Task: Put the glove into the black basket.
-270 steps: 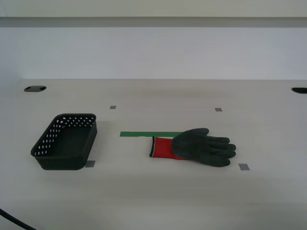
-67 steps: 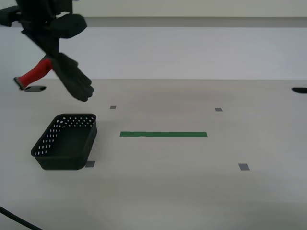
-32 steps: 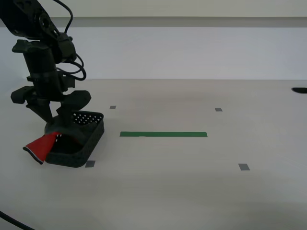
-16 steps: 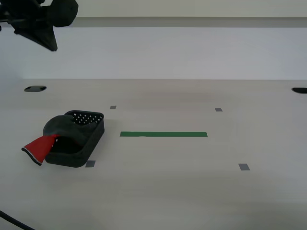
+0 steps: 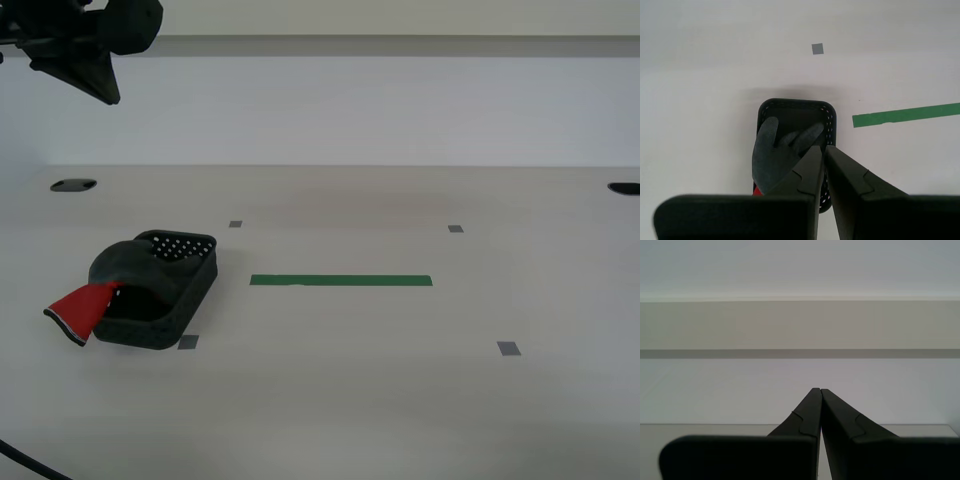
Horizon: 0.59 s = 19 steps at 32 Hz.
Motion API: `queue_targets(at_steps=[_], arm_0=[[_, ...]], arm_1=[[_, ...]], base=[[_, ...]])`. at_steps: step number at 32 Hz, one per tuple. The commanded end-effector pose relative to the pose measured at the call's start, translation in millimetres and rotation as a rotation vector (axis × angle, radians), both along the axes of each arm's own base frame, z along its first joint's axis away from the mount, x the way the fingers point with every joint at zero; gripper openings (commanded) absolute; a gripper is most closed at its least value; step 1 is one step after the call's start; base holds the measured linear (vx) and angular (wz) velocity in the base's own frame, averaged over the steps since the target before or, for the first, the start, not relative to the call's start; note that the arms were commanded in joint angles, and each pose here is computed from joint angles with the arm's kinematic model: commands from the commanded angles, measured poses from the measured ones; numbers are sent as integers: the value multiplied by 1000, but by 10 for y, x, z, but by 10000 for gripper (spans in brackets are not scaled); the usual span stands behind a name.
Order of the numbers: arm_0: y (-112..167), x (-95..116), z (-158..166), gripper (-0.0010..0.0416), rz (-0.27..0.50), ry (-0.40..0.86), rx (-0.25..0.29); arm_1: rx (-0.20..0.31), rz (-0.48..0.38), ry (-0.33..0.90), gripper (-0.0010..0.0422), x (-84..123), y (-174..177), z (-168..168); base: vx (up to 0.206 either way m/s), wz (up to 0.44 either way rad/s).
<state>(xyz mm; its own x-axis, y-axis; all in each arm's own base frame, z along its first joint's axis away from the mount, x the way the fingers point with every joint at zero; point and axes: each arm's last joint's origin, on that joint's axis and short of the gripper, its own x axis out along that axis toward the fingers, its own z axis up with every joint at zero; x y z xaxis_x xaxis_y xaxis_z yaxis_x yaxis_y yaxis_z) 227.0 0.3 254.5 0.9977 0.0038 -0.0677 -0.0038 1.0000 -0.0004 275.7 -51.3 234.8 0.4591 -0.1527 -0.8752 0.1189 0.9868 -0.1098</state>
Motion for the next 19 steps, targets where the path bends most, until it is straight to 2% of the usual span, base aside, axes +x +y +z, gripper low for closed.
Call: queue_targets(at_steps=[1, 19], arm_0=[[-1, 1, 7, 0, 0, -4, 0], [0, 1, 7, 1, 0, -4, 0]], arm_1=[[0, 2, 0, 11, -1, -1, 1], [0, 2, 0, 11, -1, -1, 1]], base=[[0, 0], [0, 0]])
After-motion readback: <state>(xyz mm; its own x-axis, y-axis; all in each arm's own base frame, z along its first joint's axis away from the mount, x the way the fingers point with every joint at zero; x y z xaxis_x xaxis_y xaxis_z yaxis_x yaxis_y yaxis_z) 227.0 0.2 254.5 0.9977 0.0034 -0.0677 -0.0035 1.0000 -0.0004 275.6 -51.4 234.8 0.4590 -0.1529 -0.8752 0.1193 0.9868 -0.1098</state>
